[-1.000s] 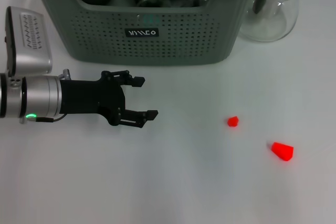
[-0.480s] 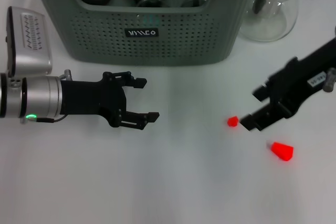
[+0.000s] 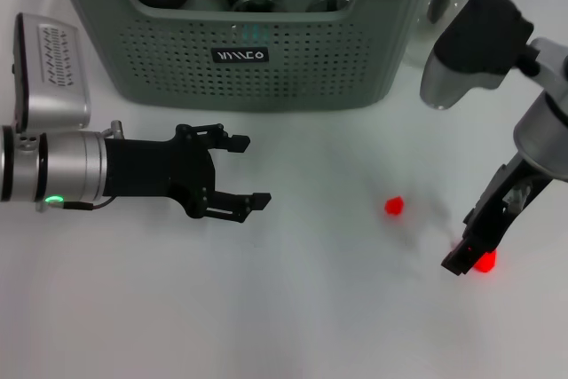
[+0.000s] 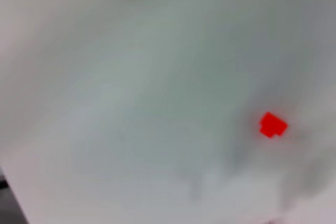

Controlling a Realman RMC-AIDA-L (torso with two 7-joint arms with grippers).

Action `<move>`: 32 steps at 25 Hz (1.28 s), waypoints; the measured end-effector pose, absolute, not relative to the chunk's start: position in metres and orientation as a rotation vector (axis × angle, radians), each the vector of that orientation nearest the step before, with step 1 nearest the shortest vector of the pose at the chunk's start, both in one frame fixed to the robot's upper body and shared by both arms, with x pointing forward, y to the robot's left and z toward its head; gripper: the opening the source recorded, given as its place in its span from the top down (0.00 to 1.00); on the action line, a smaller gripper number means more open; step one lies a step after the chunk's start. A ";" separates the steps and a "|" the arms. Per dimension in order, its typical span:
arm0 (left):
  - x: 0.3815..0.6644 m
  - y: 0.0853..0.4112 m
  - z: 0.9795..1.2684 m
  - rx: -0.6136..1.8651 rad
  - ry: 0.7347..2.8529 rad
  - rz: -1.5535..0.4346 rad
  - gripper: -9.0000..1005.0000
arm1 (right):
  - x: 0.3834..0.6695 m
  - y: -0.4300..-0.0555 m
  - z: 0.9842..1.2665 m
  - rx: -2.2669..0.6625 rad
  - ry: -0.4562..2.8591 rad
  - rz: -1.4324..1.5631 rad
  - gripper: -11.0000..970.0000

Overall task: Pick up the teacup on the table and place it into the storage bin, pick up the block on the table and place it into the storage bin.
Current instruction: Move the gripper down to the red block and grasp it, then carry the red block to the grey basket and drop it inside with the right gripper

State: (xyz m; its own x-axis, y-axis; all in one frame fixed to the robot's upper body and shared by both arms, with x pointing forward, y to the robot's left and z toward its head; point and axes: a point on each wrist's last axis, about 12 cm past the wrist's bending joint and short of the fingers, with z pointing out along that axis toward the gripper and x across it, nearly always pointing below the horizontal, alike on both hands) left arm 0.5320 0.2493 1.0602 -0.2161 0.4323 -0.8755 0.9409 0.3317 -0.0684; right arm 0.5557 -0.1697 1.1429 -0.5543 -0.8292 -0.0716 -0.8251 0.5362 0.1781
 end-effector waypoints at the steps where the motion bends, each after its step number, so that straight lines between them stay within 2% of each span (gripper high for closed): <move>1: 0.532 0.249 1.060 1.220 1.802 -0.807 0.12 | 0.556 -0.169 1.141 1.476 -2.730 -0.288 0.21; 17: 0.532 0.249 1.060 1.210 1.805 -0.809 0.11 | 0.551 -0.172 1.113 1.485 -2.692 -0.152 0.21; 23: 0.533 0.248 1.060 1.207 1.805 -0.808 0.11 | 0.551 -0.173 1.112 1.500 -2.687 -0.104 0.35; 25: 0.533 0.248 1.060 1.205 1.805 -0.808 0.11 | 0.551 -0.172 1.113 1.508 -2.688 -0.102 0.59; 32: 0.532 0.248 1.059 1.203 1.806 -0.809 0.11 | 0.553 -0.169 1.121 1.540 -2.705 -0.120 0.67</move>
State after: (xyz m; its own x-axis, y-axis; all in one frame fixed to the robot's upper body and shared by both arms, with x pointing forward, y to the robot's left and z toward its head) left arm 0.5324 0.2482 1.0591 -0.2254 0.4230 -0.8777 0.9364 0.3427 -0.0753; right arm 0.5528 -0.1686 1.1207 -0.5109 -0.8595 -0.0149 -0.8575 0.5083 0.0797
